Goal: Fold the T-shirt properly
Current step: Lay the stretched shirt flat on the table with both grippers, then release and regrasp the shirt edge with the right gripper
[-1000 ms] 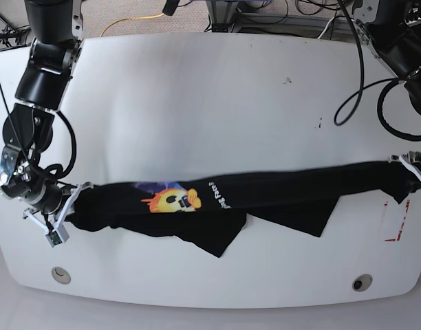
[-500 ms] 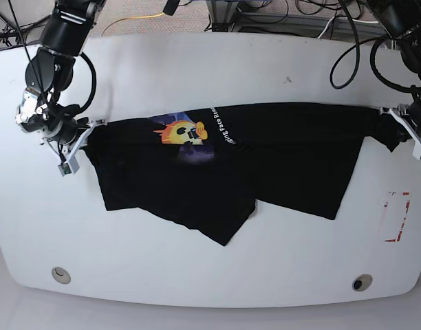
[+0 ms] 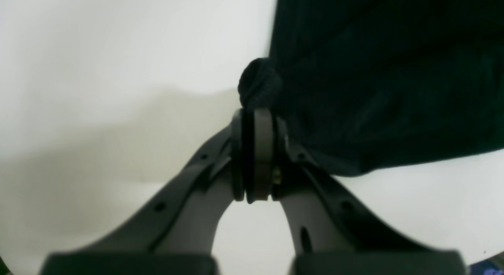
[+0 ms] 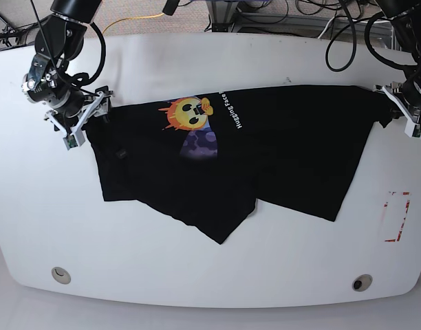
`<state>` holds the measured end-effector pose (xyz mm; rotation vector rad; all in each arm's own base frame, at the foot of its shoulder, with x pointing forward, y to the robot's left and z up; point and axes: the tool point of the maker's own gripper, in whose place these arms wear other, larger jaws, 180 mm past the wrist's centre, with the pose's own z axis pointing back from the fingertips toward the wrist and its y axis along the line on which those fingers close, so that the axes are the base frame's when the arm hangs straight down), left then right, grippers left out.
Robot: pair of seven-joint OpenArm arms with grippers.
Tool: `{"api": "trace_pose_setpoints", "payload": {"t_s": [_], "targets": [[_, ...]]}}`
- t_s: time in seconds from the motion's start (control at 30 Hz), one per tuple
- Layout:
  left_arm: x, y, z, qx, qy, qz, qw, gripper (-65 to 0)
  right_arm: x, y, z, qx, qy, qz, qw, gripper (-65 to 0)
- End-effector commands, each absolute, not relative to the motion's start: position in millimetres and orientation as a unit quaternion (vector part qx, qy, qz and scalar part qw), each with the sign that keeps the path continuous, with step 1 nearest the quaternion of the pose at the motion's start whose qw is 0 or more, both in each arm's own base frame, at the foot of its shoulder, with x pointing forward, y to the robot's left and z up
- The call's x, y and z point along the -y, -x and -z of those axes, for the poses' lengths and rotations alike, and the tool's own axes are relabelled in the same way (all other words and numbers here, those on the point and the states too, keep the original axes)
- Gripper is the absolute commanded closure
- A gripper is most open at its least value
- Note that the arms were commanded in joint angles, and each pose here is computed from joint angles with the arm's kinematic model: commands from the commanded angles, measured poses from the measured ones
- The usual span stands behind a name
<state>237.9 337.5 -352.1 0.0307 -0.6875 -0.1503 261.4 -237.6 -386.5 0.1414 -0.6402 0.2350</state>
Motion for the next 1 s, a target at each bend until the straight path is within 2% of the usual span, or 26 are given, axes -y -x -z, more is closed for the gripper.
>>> {"api": "trace_pose_setpoints", "payload": {"t_s": [0.0,0.1,0.67,0.97], "targets": [[-341,-247,337,0.361,-0.022,0.081,0.929,-0.1,240,-281,353,0.363,-0.049,-0.135,0.921,-50.9],[-341,-245,339,0.358,-0.022,0.081,0.930,-0.1,234,-294,340,0.382,-0.046,-0.146,0.911,-53.9],[-341,-242,341,0.353,-0.022,0.081,0.932,-0.1,170,-440,323,0.392,-0.154,-0.185,0.888,-53.9],[-341,-242,341,0.353,-0.022,0.081,0.932,-0.1,149,-475,349,0.369,-0.196,-0.190,0.888,-53.9]]}}
